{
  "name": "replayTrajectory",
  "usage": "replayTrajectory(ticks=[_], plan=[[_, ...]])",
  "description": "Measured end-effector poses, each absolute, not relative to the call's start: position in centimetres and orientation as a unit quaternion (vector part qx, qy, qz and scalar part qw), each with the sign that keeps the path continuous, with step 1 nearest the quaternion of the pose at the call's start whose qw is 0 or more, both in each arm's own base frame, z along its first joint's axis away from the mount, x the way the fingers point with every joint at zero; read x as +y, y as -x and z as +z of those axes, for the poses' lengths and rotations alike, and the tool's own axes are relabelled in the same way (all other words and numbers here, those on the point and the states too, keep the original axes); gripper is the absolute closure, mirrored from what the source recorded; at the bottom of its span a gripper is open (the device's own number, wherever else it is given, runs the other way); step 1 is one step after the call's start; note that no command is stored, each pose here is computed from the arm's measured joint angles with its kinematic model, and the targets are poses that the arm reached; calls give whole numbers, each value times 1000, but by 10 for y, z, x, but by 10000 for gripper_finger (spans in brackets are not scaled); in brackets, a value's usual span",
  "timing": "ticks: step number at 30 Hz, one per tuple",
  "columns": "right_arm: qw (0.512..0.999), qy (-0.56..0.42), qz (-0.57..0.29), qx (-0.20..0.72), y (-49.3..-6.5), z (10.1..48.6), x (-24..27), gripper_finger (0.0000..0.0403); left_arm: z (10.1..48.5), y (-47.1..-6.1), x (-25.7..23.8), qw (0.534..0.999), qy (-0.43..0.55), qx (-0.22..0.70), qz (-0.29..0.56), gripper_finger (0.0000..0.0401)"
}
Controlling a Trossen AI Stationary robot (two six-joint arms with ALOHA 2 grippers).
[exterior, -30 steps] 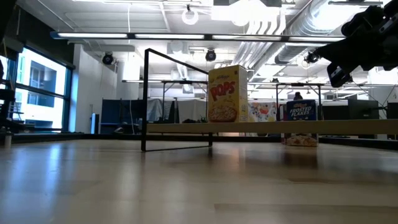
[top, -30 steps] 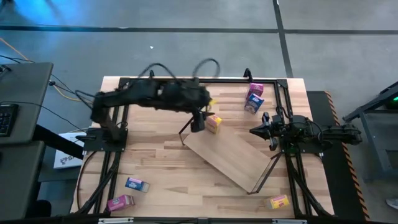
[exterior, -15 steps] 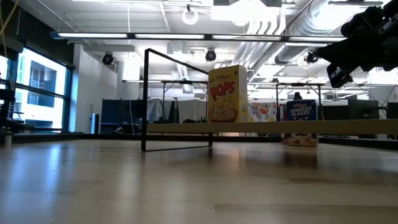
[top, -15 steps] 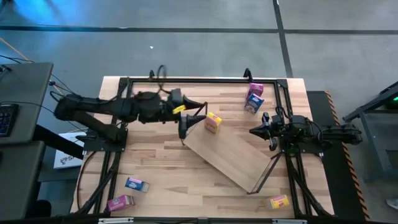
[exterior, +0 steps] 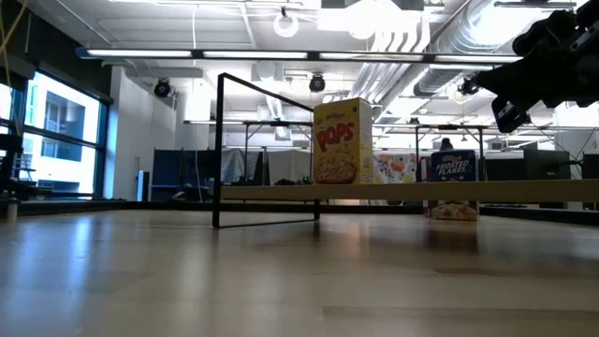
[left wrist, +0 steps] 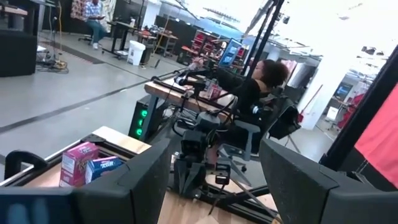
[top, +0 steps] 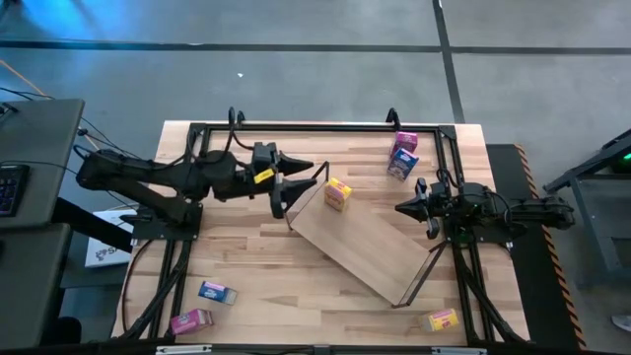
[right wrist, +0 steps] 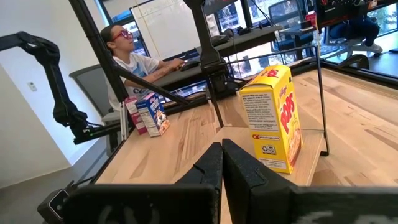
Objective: Stack cereal on shelf
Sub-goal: Put the bottom yellow cereal box on the shelf
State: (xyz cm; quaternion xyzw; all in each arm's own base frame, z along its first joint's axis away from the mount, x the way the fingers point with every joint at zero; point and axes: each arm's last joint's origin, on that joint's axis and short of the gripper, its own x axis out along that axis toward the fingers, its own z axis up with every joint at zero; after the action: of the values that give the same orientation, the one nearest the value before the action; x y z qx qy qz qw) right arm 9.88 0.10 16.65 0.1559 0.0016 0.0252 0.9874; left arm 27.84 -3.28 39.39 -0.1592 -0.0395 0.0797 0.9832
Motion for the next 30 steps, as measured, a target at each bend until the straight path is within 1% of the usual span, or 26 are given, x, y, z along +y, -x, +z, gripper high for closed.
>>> replayTrajectory(ticks=[5, 6, 9, 11, 13, 16, 19, 23, 26, 28, 30], plan=[[987, -162, 25, 1, -99, 167, 1, 402, 393, -278, -38, 988, 130, -30, 72, 167], [983, -183, 26, 1, -99, 167, 1, 402, 393, -277, -38, 990, 120, -27, 71, 167], [951, -306, 20, -28, -99, 172, 0, 402, 397, -267, -37, 993, 93, -17, 71, 167], [919, -386, -7, -81, -98, 180, -3, 402, 401, -256, -35, 994, 79, -6, 72, 167], [898, -413, -41, -148, -96, 189, -6, 402, 405, -245, -32, 995, 65, -6, 76, 167], [874, -406, -69, -259, -89, 206, -10, 402, 402, -228, -26, 994, 64, -20, 83, 167], [859, -376, -63, -341, -84, 223, -11, 402, 385, -214, -20, 992, 79, -43, 91, 167], [869, -350, -84, -341, -91, 247, -12, 402, 368, -198, -14, 983, 129, -91, 94, 167], [878, -336, -114, -321, -102, 266, -13, 396, 366, -190, -12, 981, 134, -104, 94, 167], [886, -321, -122, -313, -108, 281, -13, 379, 367, -186, -11, 981, 135, -106, 95, 167], [894, -314, -127, -292, -113, 298, -13, 347, 369, -184, -11, 980, 133, -112, 94, 167]])
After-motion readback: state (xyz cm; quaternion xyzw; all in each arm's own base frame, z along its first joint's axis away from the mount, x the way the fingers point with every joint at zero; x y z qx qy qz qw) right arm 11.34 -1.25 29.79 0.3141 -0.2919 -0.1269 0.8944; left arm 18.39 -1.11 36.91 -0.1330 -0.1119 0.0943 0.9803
